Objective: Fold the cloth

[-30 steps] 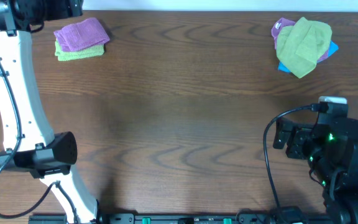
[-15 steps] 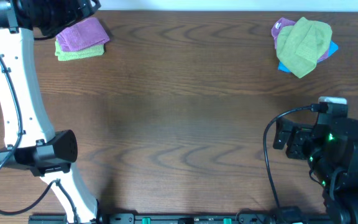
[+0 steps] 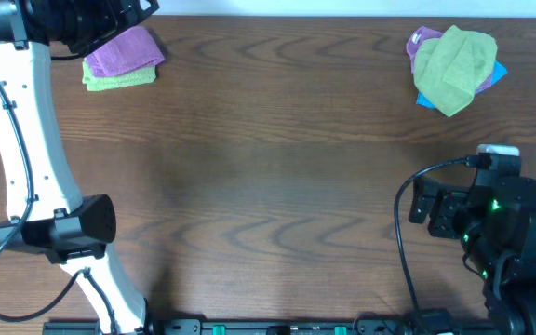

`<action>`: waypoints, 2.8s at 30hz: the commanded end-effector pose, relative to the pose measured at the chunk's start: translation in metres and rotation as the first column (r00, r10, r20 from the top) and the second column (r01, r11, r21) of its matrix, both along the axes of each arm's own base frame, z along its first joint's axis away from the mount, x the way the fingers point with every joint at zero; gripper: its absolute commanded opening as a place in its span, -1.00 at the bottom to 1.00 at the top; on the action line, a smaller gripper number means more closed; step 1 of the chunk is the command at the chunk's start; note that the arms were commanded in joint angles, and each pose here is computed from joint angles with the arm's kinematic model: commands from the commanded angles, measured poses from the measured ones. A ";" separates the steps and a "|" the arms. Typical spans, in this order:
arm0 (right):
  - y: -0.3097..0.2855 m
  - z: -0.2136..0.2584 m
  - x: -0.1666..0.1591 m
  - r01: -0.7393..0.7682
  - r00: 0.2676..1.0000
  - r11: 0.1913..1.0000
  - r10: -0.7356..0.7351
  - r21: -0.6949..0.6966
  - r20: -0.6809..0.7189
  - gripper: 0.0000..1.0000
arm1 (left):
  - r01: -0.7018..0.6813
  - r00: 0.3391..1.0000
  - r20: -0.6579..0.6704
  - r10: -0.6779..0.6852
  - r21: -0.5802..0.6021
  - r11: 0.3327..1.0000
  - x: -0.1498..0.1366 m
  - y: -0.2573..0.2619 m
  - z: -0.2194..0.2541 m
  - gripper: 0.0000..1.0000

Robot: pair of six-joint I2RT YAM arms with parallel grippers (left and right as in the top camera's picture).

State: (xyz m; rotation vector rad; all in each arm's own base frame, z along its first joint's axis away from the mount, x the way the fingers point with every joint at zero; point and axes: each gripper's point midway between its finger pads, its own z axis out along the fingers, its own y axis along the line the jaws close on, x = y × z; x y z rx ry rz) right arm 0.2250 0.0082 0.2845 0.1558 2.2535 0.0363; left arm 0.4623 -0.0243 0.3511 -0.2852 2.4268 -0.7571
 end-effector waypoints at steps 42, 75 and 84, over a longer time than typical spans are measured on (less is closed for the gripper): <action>-0.002 -0.001 0.000 0.020 1.000 1.000 -0.020 0.000 -0.003 0.98 | -0.149 0.907 0.410 -0.092 0.520 0.841 -0.356 -0.001 0.033 0.91; -0.002 -0.001 0.000 0.020 1.000 1.000 -0.020 0.000 -0.003 0.98 | -0.520 0.620 0.773 0.133 0.277 0.808 -0.233 0.046 -0.105 0.91; -0.002 -0.001 0.000 0.020 1.000 1.000 -0.020 0.000 -0.003 0.98 | -0.563 0.645 0.735 0.211 0.270 0.781 -0.224 0.058 -0.145 0.90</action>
